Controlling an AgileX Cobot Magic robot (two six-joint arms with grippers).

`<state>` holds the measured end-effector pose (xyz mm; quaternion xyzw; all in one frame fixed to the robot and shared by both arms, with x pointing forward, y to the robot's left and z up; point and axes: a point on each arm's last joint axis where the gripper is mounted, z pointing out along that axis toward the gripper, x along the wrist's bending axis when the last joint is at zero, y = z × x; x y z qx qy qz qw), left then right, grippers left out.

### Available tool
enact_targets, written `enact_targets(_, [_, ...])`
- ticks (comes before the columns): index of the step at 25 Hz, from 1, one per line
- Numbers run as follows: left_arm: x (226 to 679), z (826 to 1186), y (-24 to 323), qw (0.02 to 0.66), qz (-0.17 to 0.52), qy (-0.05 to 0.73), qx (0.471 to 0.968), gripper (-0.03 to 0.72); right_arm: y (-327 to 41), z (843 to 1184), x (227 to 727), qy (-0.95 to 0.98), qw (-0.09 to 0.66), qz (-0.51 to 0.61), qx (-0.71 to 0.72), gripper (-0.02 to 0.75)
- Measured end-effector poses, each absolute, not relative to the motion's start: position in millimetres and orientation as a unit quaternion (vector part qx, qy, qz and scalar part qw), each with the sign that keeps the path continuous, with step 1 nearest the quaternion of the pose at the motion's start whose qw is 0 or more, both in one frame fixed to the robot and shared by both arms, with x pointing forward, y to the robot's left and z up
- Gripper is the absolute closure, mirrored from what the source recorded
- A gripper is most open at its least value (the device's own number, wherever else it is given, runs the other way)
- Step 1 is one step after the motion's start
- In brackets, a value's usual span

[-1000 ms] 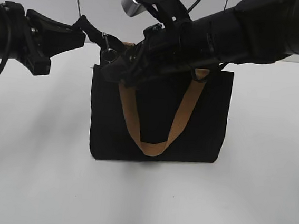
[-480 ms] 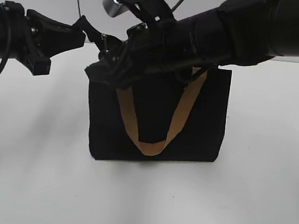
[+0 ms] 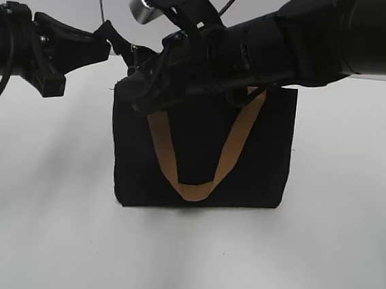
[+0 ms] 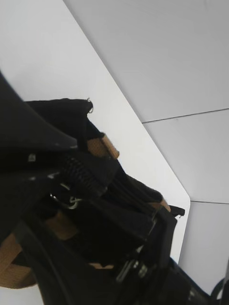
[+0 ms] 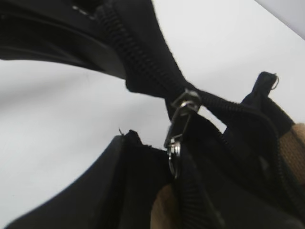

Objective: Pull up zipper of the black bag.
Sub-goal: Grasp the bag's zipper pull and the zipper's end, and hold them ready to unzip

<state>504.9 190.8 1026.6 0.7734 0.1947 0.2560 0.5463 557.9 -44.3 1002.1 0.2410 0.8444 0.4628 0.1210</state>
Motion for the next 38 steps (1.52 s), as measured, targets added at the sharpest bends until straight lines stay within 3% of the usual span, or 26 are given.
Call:
enact_targets(9, [505,1027,191,0.546,0.256,0.195,0.773,0.662,-47,1001,562,0.832,0.124,0.461,0.284,0.524])
enact_targets(14, [505,1027,191,0.546,0.256,0.195,0.773,0.662,-47,1001,562,0.825,0.114,0.464,0.301,0.669])
enact_targets(17, [505,1027,191,0.546,0.256,0.195,0.773,0.662,-47,1001,562,0.824,0.114,0.464,0.305,0.71])
enact_targets(38, [505,1026,191,0.545,0.257,0.196,0.774,0.662,-47,1011,558,0.816,0.101,0.475,0.314,0.739])
